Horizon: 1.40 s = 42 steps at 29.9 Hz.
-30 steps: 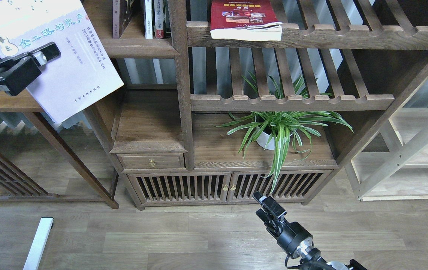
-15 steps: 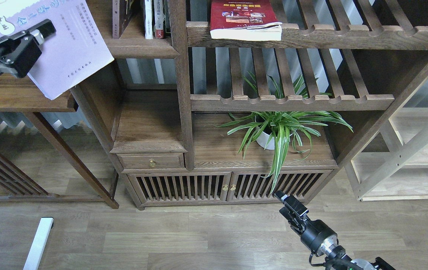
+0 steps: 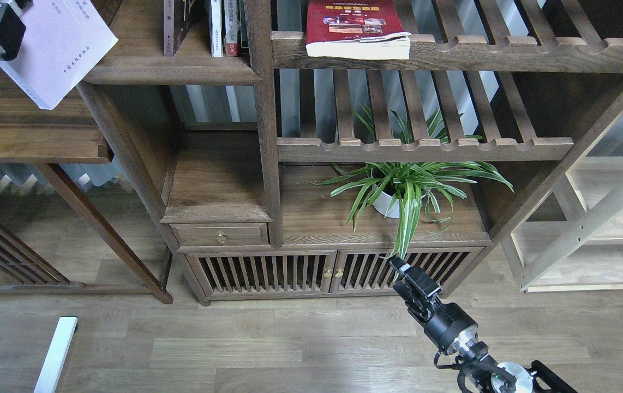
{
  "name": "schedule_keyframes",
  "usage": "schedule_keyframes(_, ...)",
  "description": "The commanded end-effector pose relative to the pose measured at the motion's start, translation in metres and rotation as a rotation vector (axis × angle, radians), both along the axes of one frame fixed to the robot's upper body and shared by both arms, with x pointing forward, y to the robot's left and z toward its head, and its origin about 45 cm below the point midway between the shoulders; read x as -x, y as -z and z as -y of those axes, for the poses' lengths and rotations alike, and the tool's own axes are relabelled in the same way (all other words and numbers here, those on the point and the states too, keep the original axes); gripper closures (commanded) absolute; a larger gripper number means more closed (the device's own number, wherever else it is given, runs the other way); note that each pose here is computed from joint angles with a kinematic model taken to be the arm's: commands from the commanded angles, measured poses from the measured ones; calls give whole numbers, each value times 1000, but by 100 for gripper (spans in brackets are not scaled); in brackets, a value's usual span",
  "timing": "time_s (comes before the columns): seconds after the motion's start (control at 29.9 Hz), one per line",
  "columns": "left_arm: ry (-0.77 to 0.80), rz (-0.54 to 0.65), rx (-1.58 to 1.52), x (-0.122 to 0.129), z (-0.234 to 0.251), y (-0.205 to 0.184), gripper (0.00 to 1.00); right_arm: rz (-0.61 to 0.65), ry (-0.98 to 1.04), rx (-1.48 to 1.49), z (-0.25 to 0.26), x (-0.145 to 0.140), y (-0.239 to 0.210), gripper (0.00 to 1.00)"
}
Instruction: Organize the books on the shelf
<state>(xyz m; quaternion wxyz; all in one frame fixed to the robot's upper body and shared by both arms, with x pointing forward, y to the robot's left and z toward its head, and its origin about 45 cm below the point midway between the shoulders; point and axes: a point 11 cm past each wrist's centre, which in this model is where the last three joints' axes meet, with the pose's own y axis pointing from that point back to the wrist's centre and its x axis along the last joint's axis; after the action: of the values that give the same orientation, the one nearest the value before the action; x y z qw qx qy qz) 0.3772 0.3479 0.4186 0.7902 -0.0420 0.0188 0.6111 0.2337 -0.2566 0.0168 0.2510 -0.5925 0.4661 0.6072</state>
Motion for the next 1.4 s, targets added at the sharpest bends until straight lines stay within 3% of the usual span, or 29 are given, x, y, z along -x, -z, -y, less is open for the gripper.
schedule_keyframes(0.0, -24, -6, 31, -13, 16, -2, 100, 44, 4, -39, -6, -10, -14, 3)
schedule_keyframes(0.27, -92, -13, 33, -33, 8, -9, 100, 102, -19, -77, -19, -18, -33, 3)
schedule_keyframes(0.7, -43, -33, 15, -63, 48, -4, 100, 128, -36, -87, -22, -19, -43, 4)
schedule_keyframes(1.14, -191, -18, 79, -82, 77, 0, 100, 150, -45, -76, -16, -18, -51, 4)
schedule_keyframes(1.37, -192, 6, 57, -106, 94, -13, 99, 162, -46, -83, -17, -19, -55, 5)
